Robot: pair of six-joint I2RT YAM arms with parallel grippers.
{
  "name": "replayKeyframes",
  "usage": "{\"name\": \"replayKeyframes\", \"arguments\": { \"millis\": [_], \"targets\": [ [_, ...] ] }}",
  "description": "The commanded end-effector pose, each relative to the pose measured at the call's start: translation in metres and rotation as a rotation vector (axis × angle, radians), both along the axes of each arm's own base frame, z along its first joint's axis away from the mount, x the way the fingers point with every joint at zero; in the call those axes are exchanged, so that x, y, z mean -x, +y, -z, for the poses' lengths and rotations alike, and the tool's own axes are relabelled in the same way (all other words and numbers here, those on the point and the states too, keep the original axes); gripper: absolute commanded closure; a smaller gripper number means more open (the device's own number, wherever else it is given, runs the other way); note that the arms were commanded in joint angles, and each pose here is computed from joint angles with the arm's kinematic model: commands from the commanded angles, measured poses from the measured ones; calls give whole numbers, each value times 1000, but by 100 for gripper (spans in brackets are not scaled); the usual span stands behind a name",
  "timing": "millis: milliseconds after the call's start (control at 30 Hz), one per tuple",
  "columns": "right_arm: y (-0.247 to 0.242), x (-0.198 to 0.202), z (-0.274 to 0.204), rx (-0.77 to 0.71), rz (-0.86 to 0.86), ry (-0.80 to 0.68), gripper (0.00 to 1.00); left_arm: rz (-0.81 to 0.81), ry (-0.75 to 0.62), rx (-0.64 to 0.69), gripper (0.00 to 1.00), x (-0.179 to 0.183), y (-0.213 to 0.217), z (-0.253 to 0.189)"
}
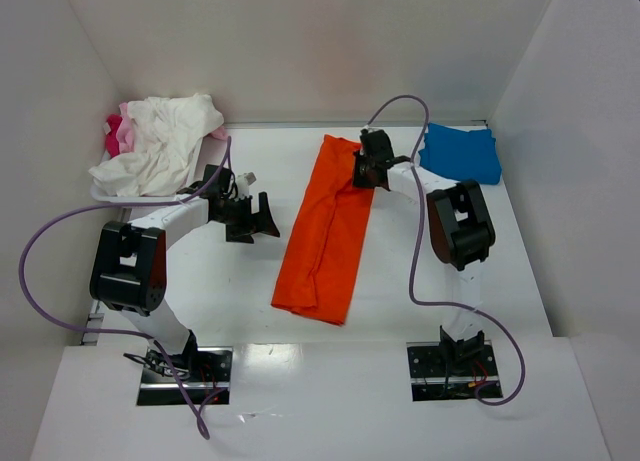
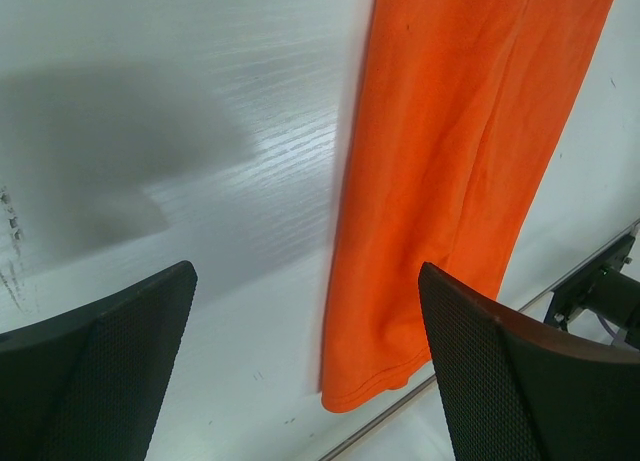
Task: Fold and stack the t-shirts
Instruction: Rotate the tshirt 90 degrees
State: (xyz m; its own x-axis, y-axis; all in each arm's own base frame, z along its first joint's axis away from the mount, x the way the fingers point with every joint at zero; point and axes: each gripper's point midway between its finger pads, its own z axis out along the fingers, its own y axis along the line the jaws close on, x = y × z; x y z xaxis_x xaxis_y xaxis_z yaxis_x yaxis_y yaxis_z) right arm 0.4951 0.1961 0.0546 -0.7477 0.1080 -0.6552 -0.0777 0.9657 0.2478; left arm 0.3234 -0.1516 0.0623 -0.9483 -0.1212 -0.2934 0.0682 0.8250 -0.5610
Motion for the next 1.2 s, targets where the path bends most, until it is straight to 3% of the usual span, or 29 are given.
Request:
{"name": "replayKeyframes", "arguments": {
  "millis": [0, 233, 400, 767, 1167],
  "targets": [
    [-7, 3, -18, -3, 21, -26, 88, 38, -21, 22, 0, -2, -6, -3],
    [-12, 13, -6, -1, 35, -16, 57, 38, -21, 22, 0, -2, -6, -3],
    [-8, 2, -8, -9, 35, -37, 49, 38, -21, 22, 0, -2, -6, -3],
    [-2, -31, -29, -34, 44, -106, 49, 38, -21, 22, 0, -2, -6, -3],
    [0, -39, -9, -56, 53, -82, 60, 38, -21, 22, 0, -2, -6, -3]
  ]
}}
